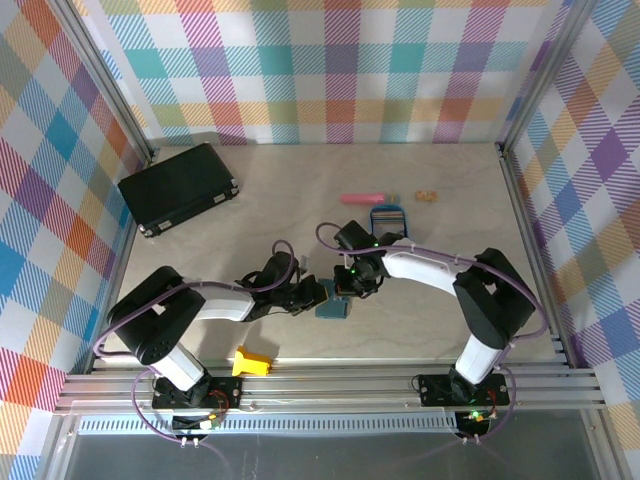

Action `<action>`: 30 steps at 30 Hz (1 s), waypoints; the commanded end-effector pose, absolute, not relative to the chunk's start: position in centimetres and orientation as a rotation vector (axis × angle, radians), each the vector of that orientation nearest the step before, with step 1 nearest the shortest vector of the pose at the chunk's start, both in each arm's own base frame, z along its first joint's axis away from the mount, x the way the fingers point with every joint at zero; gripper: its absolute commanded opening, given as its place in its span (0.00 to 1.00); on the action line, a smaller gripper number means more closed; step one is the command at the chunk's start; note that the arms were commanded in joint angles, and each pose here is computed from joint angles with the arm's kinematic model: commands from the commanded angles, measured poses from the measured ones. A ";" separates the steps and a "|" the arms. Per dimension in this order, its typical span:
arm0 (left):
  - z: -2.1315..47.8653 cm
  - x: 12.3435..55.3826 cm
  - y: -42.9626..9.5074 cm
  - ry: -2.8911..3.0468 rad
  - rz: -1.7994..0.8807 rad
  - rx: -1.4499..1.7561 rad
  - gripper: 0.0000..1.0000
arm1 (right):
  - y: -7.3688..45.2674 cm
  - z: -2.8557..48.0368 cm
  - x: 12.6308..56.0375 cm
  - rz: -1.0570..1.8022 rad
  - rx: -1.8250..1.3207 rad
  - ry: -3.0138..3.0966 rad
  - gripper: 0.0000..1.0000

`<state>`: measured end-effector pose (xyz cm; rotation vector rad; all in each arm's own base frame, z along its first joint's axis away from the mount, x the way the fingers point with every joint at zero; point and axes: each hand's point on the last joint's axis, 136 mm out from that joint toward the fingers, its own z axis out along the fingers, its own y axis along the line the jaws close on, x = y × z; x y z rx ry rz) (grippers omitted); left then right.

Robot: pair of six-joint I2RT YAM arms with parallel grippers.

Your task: Put the credit cards into the card holder

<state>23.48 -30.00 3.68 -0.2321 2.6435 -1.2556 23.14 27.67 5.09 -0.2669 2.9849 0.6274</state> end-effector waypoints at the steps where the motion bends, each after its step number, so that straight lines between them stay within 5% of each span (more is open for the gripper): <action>1: 3.8 24.0 -30.8 2.612 -1.268 -0.230 0.00 | 27.5 6.6 23.4 0.757 -0.266 2.922 0.00; 13: 1.8 24.1 -30.0 2.636 -1.215 -0.317 0.00 | 21.4 4.9 23.3 0.675 -0.077 2.947 0.00; 30: 3.0 23.9 -29.9 2.609 -1.169 -0.361 0.00 | 17.8 0.7 23.4 0.326 -0.240 3.005 0.04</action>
